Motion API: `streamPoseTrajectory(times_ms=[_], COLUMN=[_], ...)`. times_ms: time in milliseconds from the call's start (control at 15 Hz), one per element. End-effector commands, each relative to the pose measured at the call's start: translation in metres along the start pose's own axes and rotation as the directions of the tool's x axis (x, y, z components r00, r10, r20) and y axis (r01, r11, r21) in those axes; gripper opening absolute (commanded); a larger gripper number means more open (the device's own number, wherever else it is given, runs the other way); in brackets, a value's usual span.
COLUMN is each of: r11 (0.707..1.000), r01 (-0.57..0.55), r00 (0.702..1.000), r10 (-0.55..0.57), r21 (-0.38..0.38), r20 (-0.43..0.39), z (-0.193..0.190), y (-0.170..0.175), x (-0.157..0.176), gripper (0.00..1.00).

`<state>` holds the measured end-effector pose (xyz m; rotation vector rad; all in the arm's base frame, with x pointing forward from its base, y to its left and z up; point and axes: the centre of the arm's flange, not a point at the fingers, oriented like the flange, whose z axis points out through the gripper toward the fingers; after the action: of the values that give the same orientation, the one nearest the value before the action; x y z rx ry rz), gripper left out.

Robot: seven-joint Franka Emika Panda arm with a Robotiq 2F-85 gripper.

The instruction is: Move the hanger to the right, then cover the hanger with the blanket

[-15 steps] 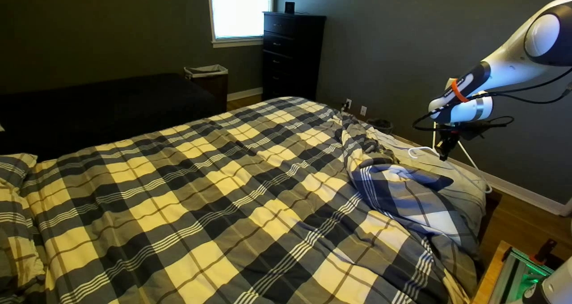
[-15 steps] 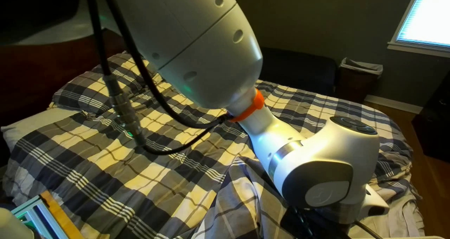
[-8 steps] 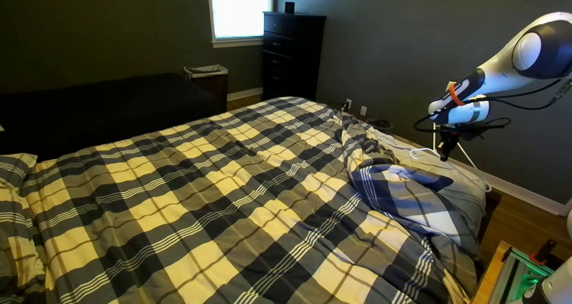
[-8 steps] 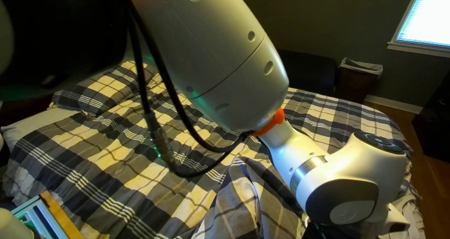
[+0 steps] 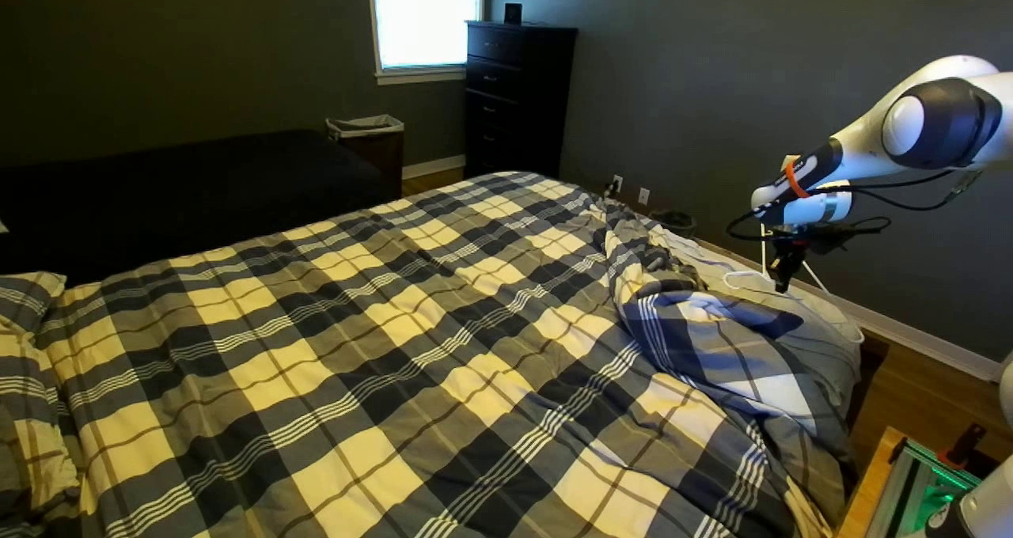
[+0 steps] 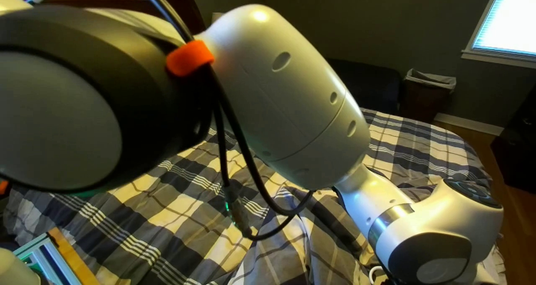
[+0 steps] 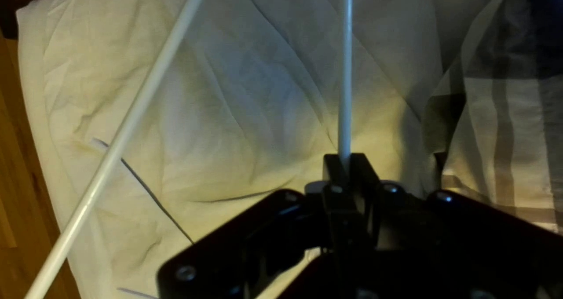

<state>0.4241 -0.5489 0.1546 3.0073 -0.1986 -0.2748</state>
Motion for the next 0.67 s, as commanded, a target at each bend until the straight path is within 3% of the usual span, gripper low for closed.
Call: streamPoseTrajectory(times_ms=[0,133,200,267,600], r11=[0.999,0.999,0.999,0.999,0.999], r01=[0.02,0.022,0.018,0.018,0.015], r00=[0.999,0.999,0.999,0.999,1.0], r10=[-0.021,-0.023,-0.02,-0.019,-0.015], r21=[0.034,0.04,0.039,0.042,0.03], r20=[0.025,0.036,0.039,0.037,-0.002], z=[0.02,0.026,0.025,0.024,0.006], y=[0.016,0.018,0.018,0.018,0.011], x=[0.023,0.029,0.029,0.029,0.021], gripper=[0.02,0.02,0.34,0.35,0.7])
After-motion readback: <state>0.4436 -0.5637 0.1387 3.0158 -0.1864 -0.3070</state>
